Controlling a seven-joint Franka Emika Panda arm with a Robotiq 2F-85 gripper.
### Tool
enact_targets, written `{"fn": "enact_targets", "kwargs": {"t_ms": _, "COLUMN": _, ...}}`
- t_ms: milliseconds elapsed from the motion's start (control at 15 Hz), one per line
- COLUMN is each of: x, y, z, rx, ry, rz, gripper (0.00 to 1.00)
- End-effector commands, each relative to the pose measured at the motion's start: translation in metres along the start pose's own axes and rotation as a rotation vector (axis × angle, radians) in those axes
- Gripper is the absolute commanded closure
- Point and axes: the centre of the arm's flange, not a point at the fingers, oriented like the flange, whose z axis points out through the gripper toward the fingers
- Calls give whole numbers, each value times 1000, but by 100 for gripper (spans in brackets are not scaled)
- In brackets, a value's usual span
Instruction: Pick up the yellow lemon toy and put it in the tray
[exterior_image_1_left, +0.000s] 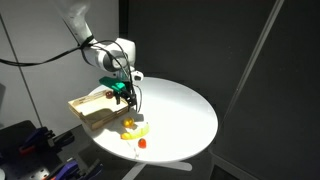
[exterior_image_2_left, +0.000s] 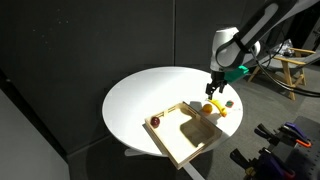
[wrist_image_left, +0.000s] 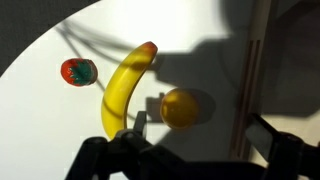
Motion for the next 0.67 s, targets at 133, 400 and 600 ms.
{"fn": "enact_targets", "kwargs": {"t_ms": 133, "x": 23, "y": -8, "z": 20, "rx": 1, "ry": 14, "rz": -15, "gripper": 0}}
{"fn": "enact_targets", "kwargs": {"t_ms": 400, "x": 38, "y": -13, "z": 35, "rx": 10, "ry": 36, "rz": -24, "gripper": 0}}
{"fn": "enact_targets", "kwargs": {"t_ms": 600, "x": 48, "y": -17, "z": 45, "rx": 12, "ry": 53, "rz": -29, "gripper": 0}}
